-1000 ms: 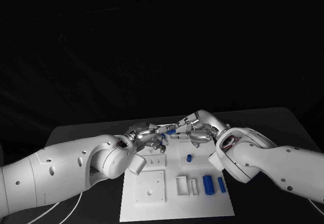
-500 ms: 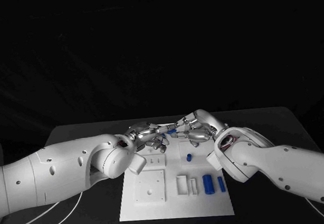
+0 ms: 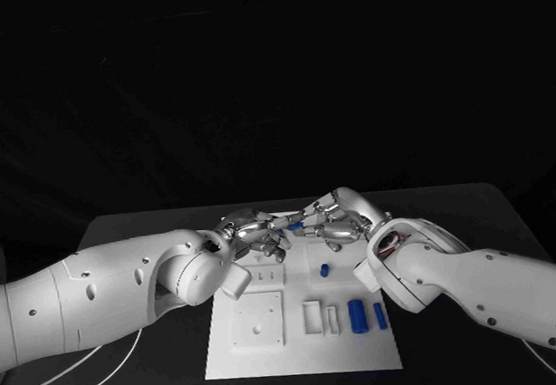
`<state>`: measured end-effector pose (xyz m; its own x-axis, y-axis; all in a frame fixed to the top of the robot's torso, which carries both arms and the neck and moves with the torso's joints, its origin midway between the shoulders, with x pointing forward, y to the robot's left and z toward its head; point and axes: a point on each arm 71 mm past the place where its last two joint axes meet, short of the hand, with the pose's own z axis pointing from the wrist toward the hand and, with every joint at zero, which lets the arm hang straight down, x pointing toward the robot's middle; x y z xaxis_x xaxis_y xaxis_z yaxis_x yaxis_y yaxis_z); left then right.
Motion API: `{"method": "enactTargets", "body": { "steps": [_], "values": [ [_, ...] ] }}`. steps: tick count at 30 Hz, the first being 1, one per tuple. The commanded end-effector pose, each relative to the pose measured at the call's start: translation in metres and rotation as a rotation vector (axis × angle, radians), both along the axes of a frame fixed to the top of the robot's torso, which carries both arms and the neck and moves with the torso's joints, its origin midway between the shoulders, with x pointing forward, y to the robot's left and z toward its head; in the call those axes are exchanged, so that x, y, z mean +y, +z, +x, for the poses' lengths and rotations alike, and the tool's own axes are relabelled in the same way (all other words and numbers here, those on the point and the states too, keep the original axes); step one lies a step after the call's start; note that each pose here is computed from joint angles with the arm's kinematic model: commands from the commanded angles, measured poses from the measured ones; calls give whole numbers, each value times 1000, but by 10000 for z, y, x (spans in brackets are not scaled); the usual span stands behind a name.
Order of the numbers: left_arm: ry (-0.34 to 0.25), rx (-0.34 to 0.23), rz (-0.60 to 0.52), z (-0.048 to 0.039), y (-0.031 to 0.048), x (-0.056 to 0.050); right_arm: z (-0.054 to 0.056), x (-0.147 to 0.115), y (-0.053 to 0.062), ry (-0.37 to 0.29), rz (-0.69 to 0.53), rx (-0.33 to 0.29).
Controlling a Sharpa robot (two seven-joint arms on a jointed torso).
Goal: Assemble the parts on the task board
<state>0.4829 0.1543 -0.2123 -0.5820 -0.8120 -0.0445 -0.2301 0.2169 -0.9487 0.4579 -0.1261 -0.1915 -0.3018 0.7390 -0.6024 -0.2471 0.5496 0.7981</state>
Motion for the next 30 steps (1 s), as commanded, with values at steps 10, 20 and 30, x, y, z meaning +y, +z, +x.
{"method": "enactTargets", "body": {
  "steps": [10, 20, 30],
  "values": [
    [-77, -14, 10, -26, 7, -43, 6, -12, 17, -2, 22, -26],
    [-83, -7, 15, -22, -1, -23, 12, -24, 2, 9, 17, -19],
    [-90, 1, 22, -1, -13, 26, 18, -32, -7, 42, 20, -19]
  ]
}}
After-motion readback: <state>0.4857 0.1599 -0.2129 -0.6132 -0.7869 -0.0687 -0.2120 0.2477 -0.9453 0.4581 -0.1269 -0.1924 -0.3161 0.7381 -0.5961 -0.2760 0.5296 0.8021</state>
